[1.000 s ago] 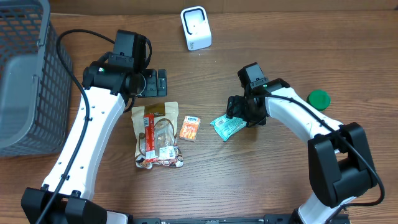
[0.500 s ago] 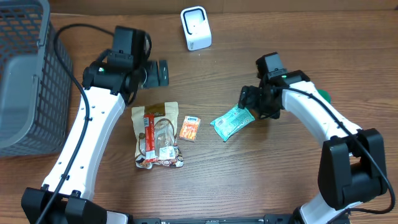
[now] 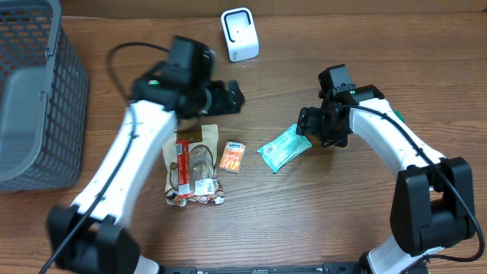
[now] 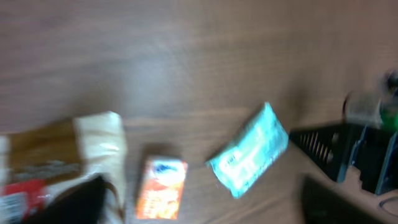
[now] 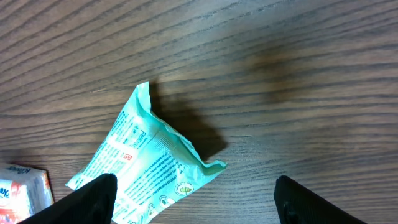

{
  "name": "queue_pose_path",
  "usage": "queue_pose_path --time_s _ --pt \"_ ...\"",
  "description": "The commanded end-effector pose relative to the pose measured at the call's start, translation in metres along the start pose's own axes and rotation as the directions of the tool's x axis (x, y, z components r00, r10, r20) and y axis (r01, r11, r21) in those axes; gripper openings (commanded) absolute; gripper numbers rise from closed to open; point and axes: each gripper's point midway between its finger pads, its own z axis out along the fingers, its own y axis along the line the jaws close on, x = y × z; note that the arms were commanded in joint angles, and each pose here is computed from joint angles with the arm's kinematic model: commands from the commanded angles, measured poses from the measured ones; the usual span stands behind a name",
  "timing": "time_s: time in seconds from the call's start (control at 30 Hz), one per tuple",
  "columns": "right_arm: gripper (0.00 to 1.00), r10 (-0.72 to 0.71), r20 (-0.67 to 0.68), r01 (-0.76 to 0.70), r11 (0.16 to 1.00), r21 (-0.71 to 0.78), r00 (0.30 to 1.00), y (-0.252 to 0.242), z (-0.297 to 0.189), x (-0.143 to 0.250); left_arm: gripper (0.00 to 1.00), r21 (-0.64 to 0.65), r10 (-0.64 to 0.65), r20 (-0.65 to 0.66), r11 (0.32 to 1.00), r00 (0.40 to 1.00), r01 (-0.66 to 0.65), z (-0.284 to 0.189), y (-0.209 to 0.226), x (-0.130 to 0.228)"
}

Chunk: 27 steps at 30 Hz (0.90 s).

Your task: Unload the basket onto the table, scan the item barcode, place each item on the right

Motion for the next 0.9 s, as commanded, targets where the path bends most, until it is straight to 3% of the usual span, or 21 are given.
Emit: queue_pose_path --time_s 0.0,0.07,0.1,0.4,0.87 --pt "0.82 -0.006 0.042 0.006 1.0 -0.007 0.999 0.0 -0.011 -0.012 0.28 -0.003 0.025 -0.115 1.0 0.993 -0.025 0.04 -0.016 0.027" --pt "0.82 -0.008 0.042 0.009 1.0 -0.007 0.999 -0.001 -0.011 -0.012 0.07 -0.019 0.053 -0.159 0.998 0.986 -0.057 0.062 -0.022 0.04" --pt "0.82 -0.018 0.042 0.018 1.0 -0.006 0.999 -0.001 -0.011 -0.012 0.04 -0.023 0.065 -0.18 0.997 0.982 -0.07 0.073 -0.025 0.046" --pt "0.82 -0.036 0.02 0.036 0.999 0.007 0.999 -0.009 -0.011 -0.009 0.04 -0.035 0.099 -0.271 0.993 0.957 -0.113 0.141 -0.035 0.079" --pt "0.83 -0.068 -0.008 0.066 0.99 -0.126 0.998 0.0 0.024 0.013 0.09 -0.068 0.091 -0.315 0.991 0.945 -0.118 0.168 -0.023 0.092"
